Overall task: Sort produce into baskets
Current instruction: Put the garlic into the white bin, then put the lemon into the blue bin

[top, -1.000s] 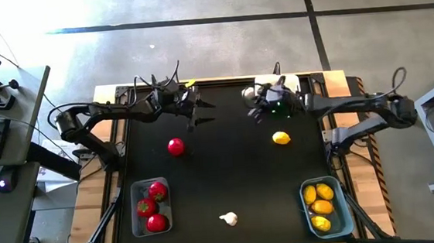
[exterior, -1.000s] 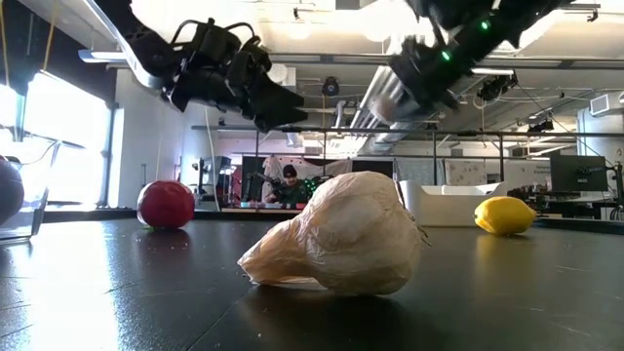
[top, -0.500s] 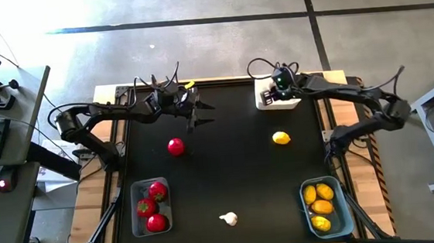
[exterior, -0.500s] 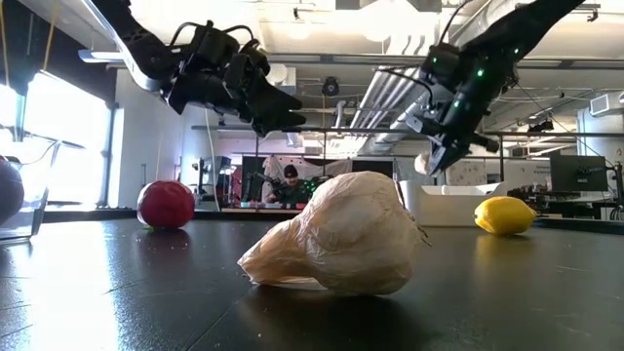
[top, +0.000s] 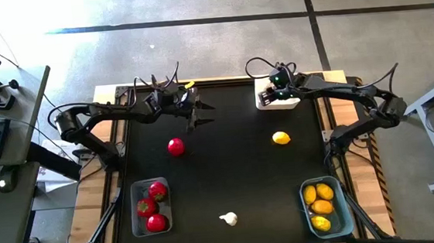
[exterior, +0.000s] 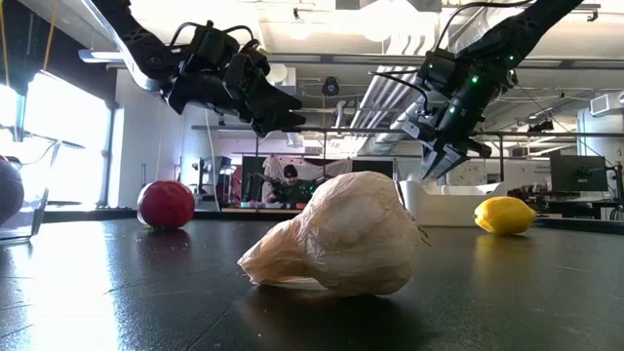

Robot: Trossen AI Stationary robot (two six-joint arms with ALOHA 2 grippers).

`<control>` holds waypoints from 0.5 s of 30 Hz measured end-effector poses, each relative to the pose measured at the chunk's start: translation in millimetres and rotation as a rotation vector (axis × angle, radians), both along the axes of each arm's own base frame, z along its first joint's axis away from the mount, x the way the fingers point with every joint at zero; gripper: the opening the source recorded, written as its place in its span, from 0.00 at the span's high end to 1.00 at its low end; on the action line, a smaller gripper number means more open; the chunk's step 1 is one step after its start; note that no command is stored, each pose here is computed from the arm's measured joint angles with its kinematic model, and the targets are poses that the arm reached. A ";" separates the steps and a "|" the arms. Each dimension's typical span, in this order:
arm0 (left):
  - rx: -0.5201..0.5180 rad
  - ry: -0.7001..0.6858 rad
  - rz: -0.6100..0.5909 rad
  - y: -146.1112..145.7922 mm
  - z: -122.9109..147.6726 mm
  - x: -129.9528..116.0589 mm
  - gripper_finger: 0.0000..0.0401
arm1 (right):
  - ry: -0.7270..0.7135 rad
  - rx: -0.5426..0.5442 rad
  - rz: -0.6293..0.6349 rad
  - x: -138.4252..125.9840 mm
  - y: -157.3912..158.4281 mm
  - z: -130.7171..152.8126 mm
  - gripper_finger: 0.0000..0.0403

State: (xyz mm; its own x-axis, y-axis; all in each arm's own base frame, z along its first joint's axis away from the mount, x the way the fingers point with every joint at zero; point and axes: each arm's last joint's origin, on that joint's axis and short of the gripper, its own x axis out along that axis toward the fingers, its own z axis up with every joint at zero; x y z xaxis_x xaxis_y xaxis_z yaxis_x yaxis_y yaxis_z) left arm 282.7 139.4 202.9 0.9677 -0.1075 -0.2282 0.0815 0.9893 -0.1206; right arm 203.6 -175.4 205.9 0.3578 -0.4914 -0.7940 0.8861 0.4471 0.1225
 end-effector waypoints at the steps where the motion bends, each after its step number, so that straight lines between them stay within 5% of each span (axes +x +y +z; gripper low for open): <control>1: 0.000 0.000 0.000 0.0 0.0 0.0 0.39 | 0.000 0.000 0.000 0.0 0.0 0.0 0.69; 8: 0.000 0.000 0.000 0.0 0.1 0.0 0.39 | 0.011 -0.026 0.049 0.6 2.0 3.0 0.54; 15: 0.000 0.001 0.000 0.0 0.0 -0.1 0.39 | 0.066 -0.080 0.328 6.4 49.2 24.5 0.83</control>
State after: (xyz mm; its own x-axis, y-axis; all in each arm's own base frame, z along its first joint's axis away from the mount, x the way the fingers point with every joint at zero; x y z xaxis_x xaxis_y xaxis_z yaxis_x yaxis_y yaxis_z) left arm 282.7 139.4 202.9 0.9675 -0.1076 -0.2288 0.0815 0.9893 -0.1207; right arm 210.0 -126.2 230.5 0.4566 -0.4199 -0.7843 0.6982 0.7155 0.0233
